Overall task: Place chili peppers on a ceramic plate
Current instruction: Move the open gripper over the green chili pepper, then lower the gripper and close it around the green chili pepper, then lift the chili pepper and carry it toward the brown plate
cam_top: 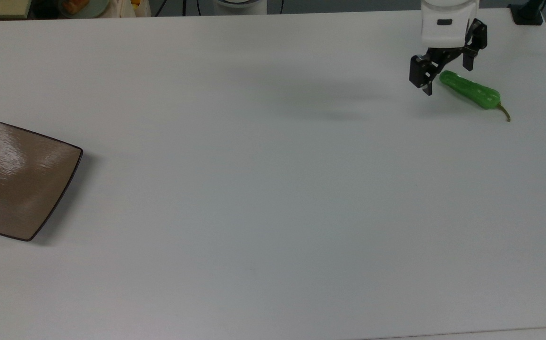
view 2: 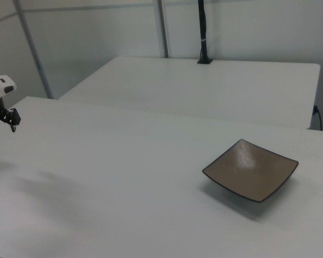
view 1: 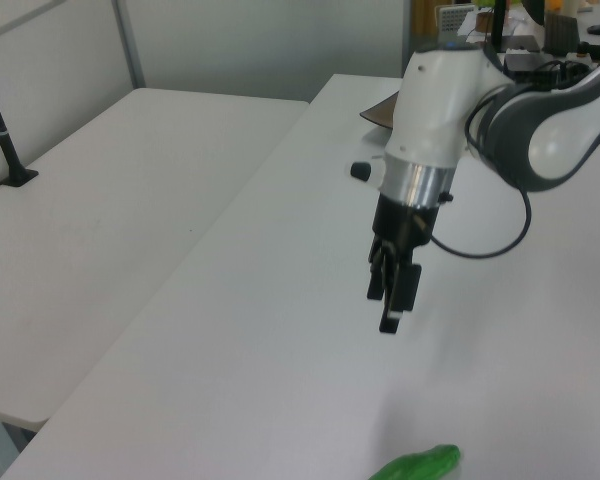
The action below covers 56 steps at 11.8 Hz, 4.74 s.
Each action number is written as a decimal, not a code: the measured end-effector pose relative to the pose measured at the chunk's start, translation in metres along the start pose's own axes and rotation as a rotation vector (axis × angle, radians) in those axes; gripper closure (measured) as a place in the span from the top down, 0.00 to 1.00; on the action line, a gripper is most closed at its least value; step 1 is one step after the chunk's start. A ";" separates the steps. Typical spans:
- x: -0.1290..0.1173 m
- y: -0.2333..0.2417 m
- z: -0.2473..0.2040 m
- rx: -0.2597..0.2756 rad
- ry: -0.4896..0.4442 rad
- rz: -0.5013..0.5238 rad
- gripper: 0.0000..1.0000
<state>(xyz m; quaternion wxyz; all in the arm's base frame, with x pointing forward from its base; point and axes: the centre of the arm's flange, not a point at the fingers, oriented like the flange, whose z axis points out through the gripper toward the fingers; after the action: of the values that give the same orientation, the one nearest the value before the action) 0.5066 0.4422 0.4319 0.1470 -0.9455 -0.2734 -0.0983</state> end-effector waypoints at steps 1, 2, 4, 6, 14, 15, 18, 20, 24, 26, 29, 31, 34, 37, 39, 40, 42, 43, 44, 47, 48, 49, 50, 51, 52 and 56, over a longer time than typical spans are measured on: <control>0.003 -0.005 0.011 -0.003 -0.004 -0.019 1.00; 0.007 -0.009 0.020 -0.001 -0.008 -0.032 1.00; 0.014 -0.016 0.038 0.012 -0.017 -0.046 1.00; 0.013 -0.030 0.052 0.012 -0.030 -0.077 1.00; -0.014 -0.081 0.105 -0.001 -0.106 -0.197 1.00; -0.018 -0.086 0.113 -0.004 -0.117 -0.210 1.00; -0.026 -0.097 0.129 -0.022 -0.133 -0.244 1.00; -0.028 -0.102 0.137 -0.044 -0.114 -0.249 1.00; -0.041 -0.116 0.159 -0.083 -0.125 -0.257 0.70; -0.036 -0.119 0.157 -0.070 -0.082 -0.203 0.38; -0.035 -0.120 0.158 -0.061 -0.060 -0.183 0.32; -0.034 -0.120 0.157 -0.061 -0.058 -0.173 0.32; -0.023 -0.114 0.148 -0.061 -0.035 -0.158 0.32; -0.007 -0.092 0.125 -0.078 -0.009 -0.153 0.32; 0.001 -0.077 0.107 -0.096 -0.005 -0.168 0.32; 0.004 -0.071 0.099 -0.107 -0.009 -0.176 0.32; 0.005 -0.052 0.088 -0.141 -0.063 -0.201 0.32; 0.006 -0.038 0.081 -0.159 -0.094 -0.224 0.32; 0.006 -0.026 0.074 -0.174 -0.119 -0.236 0.32; 0.010 0.025 0.032 -0.228 -0.191 -0.253 0.32; 0.011 0.043 0.017 -0.246 -0.207 -0.250 0.32; 0.013 0.064 0.000 -0.266 -0.209 -0.240 0.32; 0.015 0.085 -0.017 -0.287 -0.205 -0.222 0.32; 0.016 0.102 -0.029 -0.305 -0.199 -0.200 0.32; 0.017 0.125 -0.042 -0.326 -0.192 -0.169 0.32; 0.009 0.225 -0.084 -0.396 -0.173 -0.032 0.32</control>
<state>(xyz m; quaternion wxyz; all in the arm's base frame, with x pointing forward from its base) 0.6278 0.2366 0.4623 -0.0672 -0.9563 -0.2755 -0.0707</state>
